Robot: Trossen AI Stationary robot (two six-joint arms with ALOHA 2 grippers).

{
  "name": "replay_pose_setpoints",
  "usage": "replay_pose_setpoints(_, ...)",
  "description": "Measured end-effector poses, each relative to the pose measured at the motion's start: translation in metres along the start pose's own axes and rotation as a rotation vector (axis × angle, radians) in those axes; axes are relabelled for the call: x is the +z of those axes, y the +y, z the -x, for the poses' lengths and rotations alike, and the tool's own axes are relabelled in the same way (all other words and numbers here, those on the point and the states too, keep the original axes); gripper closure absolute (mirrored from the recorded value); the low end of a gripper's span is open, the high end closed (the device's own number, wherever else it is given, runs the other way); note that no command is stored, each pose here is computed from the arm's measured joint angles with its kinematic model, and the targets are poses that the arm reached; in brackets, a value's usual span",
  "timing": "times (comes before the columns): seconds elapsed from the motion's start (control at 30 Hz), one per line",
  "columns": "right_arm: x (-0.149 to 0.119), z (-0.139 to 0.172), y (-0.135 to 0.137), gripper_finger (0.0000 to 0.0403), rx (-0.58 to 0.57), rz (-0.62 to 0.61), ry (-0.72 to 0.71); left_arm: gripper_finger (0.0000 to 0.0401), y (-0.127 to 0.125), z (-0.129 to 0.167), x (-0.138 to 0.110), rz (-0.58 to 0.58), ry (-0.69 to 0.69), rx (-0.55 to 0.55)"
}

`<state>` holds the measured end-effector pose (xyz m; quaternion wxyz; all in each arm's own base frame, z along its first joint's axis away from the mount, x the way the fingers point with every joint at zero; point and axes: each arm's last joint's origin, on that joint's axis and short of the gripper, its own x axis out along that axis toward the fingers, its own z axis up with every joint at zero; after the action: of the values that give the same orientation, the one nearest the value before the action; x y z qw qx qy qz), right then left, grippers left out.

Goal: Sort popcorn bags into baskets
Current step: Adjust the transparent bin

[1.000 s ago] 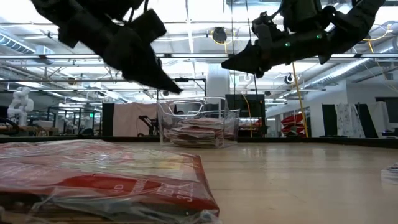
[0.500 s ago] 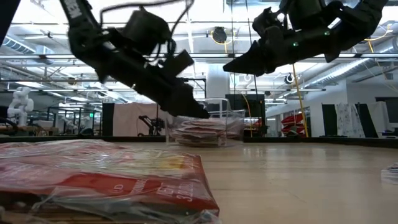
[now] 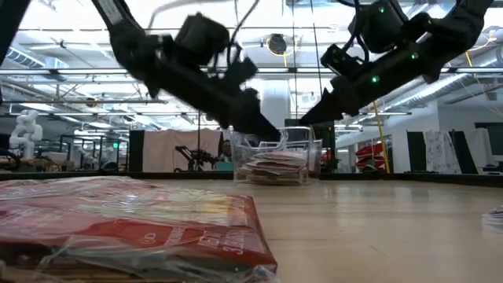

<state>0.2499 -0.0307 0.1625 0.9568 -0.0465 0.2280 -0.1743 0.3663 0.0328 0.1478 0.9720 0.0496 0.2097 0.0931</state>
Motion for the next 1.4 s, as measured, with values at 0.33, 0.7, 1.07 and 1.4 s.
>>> replay_pose_setpoints(0.33, -0.026, 0.0, -0.011, 0.0403, -0.069, -0.159, -0.014, 0.0311, 0.036, 0.075, 0.055, -0.116, 0.081, 0.381)
replay_pose_setpoints(0.7, -0.034, -0.002, -0.022, 0.0403, -0.163, -0.23, 0.054, 0.0311, 0.125, 0.057, -0.002, 0.224, 0.302, 0.301)
replay_pose_setpoints(1.07, -0.047, -0.009, -0.056, 0.0403, -0.314, -0.247, 0.124, 0.0311, 0.094, 0.028, -0.009, 0.198, 0.242, 0.09)
replay_pose_setpoints(1.4, -0.056, -0.023, -0.065, 0.0403, -0.209, -0.255, 0.101, 0.0311, 0.053, 0.026, -0.003, 0.115, 0.251, 0.067)
